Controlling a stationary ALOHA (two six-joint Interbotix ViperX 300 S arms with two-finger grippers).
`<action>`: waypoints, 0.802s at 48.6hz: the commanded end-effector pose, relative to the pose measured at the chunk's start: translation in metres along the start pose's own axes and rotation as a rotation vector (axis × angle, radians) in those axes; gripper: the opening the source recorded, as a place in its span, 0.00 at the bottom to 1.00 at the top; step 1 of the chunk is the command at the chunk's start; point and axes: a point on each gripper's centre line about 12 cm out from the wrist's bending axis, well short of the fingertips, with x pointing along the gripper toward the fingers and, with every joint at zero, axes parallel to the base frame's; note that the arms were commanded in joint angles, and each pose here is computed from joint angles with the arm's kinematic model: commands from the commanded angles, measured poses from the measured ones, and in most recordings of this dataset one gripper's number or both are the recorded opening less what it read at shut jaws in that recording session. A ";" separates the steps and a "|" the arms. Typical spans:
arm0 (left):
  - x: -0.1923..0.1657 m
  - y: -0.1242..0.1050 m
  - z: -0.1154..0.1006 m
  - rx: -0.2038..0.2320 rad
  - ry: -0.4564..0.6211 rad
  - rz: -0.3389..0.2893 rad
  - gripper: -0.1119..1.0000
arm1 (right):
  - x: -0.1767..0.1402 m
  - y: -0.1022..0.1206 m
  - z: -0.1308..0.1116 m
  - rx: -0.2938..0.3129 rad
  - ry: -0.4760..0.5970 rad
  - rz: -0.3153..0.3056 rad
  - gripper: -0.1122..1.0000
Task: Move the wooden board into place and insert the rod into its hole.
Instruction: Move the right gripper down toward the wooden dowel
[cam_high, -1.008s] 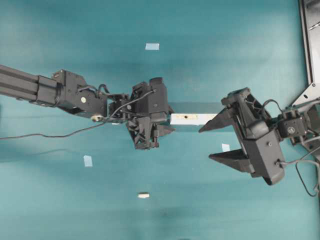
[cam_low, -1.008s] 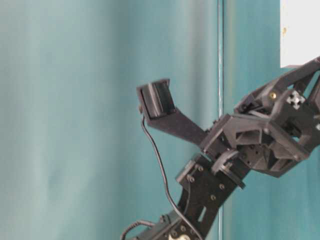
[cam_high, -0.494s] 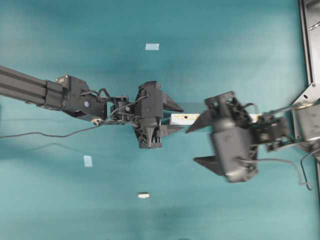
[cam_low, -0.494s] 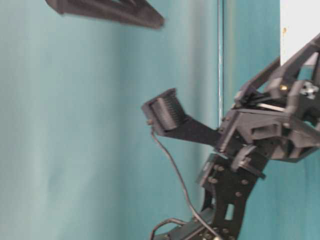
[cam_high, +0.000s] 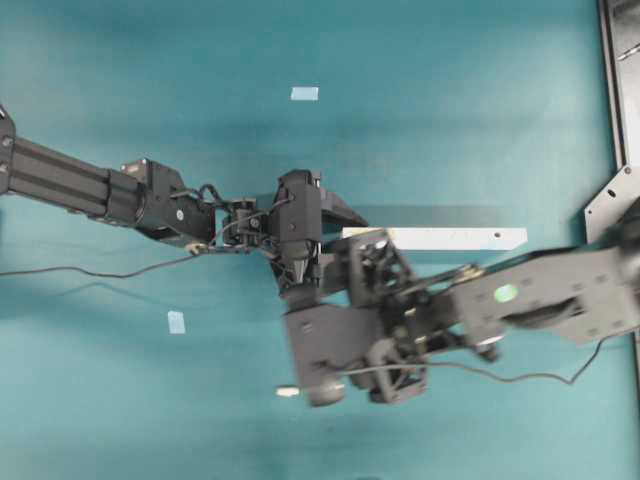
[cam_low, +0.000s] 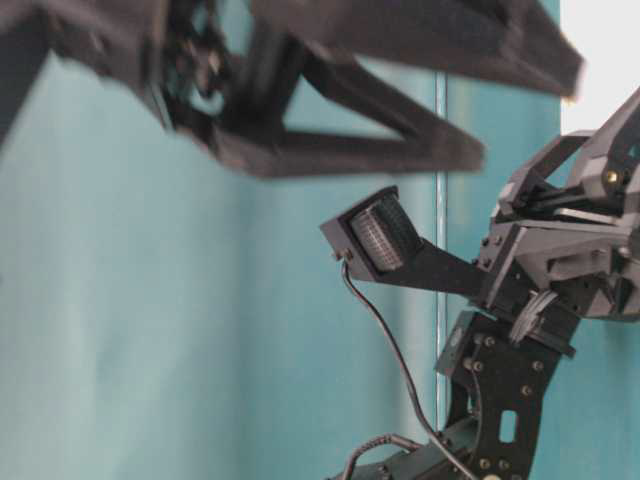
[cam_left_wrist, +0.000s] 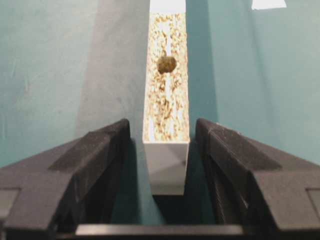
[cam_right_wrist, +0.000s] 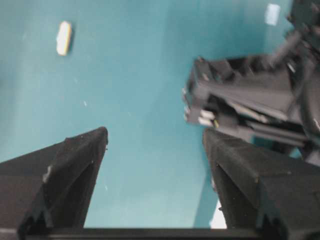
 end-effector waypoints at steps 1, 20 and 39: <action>-0.003 0.000 0.003 0.004 -0.005 -0.001 0.63 | 0.002 0.006 0.021 0.020 0.006 0.007 0.84; -0.006 0.001 0.001 0.004 -0.005 0.001 0.63 | 0.041 0.026 0.050 0.170 0.082 0.059 0.84; -0.006 0.001 0.002 0.005 -0.008 0.002 0.63 | 0.075 0.051 0.043 0.172 0.108 0.100 0.72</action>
